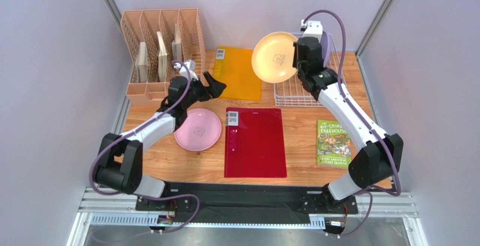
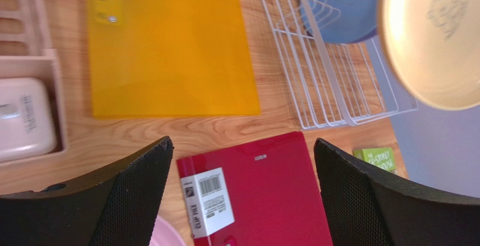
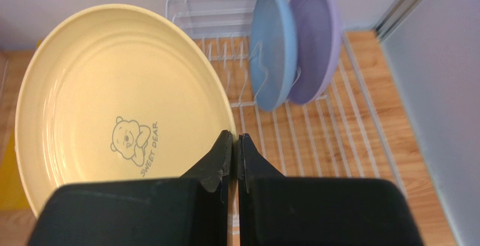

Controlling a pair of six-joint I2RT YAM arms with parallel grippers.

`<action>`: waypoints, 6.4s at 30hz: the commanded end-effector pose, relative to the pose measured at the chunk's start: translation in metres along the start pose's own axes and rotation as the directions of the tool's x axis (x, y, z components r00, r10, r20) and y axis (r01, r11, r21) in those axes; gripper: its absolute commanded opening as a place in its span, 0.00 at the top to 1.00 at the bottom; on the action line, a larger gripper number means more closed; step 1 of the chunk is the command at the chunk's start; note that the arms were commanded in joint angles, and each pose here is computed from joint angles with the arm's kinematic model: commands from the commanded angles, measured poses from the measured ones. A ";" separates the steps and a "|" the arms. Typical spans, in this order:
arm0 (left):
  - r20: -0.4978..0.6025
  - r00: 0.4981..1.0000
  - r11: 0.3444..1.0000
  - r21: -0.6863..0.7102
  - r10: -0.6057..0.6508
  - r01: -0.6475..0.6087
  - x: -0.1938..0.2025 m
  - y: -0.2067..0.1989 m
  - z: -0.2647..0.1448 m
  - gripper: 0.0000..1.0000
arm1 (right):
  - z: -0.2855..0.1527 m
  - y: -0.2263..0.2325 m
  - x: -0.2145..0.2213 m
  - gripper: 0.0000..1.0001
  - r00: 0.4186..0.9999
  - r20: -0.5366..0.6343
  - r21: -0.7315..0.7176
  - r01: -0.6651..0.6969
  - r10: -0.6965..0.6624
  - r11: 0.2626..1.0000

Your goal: Unload the plates from the dish rack

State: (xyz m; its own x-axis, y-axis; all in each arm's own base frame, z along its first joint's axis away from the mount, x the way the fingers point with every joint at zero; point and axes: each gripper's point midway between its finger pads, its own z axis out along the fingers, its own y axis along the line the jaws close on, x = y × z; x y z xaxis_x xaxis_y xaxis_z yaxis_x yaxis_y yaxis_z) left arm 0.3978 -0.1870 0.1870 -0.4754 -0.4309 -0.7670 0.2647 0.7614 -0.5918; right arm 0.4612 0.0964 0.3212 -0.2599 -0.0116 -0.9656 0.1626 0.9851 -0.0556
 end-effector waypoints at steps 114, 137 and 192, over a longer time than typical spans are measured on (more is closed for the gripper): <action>0.132 0.980 0.958 -0.267 0.147 -0.108 0.032 0.037 -0.136 0.01 | 0.208 -0.054 0.078 0.67 0.961 -0.229 0.212 0.207 -0.158 0.955; 0.123 0.978 0.951 -0.280 0.170 -0.130 0.014 0.031 -0.101 0.00 | 0.109 -0.069 -0.032 1.00 0.977 0.050 0.498 0.156 -0.208 0.853; 0.080 0.995 0.962 0.258 0.067 -0.085 0.004 -0.065 0.064 1.00 | -0.028 0.074 0.060 0.67 0.949 -0.232 -0.500 -0.305 0.213 0.810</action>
State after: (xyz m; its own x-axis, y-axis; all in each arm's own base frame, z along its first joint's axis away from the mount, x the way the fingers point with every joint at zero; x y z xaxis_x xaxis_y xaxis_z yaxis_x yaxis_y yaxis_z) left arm 0.4441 -0.2799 0.1865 -0.4679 -0.4439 -0.7642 0.4711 0.6063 -0.6406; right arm 0.4207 0.1734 0.2231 -0.5384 0.2136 -0.8152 -0.2338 0.8915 0.3880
